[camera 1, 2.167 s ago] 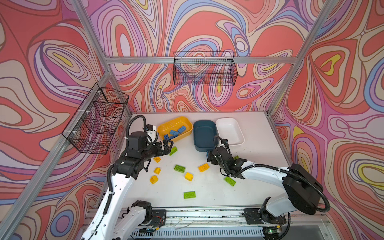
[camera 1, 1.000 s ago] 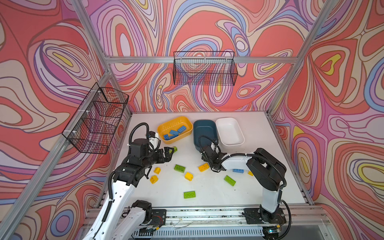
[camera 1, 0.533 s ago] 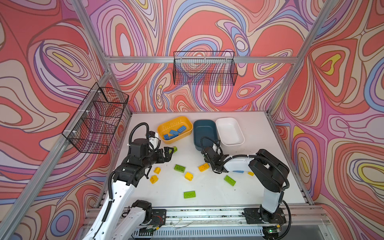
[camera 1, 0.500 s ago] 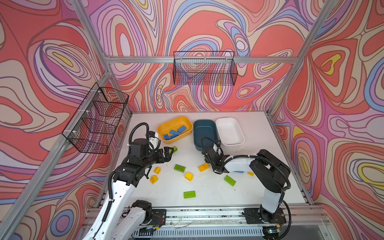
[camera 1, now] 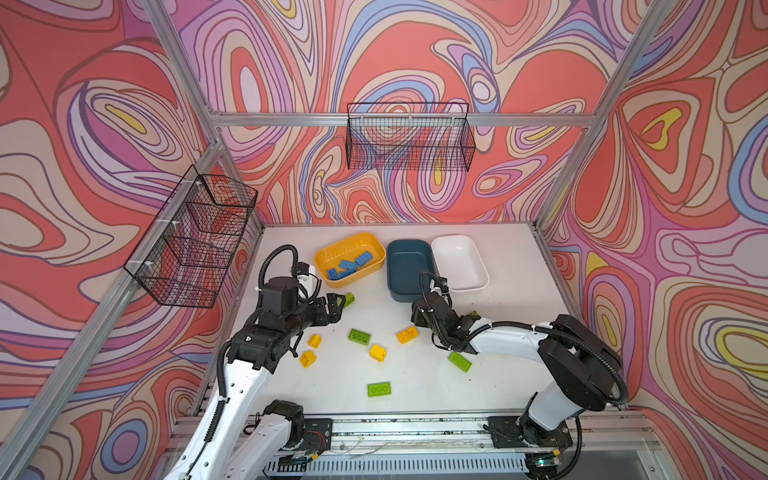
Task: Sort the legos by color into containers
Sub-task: 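Lift and carry the blue 2x3 brick with the right gripper over the yellow tub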
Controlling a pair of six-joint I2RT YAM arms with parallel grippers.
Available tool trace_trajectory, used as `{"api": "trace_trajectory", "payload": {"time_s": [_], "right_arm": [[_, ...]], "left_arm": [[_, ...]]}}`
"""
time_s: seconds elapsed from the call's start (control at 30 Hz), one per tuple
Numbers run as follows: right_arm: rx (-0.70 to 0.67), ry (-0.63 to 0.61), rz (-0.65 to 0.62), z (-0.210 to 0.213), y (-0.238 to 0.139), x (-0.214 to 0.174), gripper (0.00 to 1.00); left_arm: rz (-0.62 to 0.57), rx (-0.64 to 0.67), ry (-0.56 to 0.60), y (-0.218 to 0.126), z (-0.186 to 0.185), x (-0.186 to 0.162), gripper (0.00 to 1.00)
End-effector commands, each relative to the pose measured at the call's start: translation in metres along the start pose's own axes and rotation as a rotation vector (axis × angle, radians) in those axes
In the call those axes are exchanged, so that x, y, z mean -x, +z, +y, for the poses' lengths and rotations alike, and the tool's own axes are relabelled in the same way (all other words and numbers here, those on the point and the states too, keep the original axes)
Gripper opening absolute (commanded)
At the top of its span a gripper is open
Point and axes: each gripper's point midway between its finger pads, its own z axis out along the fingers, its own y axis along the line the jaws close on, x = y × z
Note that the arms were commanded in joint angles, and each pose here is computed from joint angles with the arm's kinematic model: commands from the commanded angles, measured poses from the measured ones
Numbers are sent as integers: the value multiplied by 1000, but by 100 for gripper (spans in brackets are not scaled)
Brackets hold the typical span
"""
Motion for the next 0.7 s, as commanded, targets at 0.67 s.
{"api": "trace_trajectory", "payload": {"time_s": [0.67], "right_arm": [[519, -318, 78, 166, -11, 54, 59]], "left_arm": [[-310, 41, 36, -56, 5, 26, 88]]}}
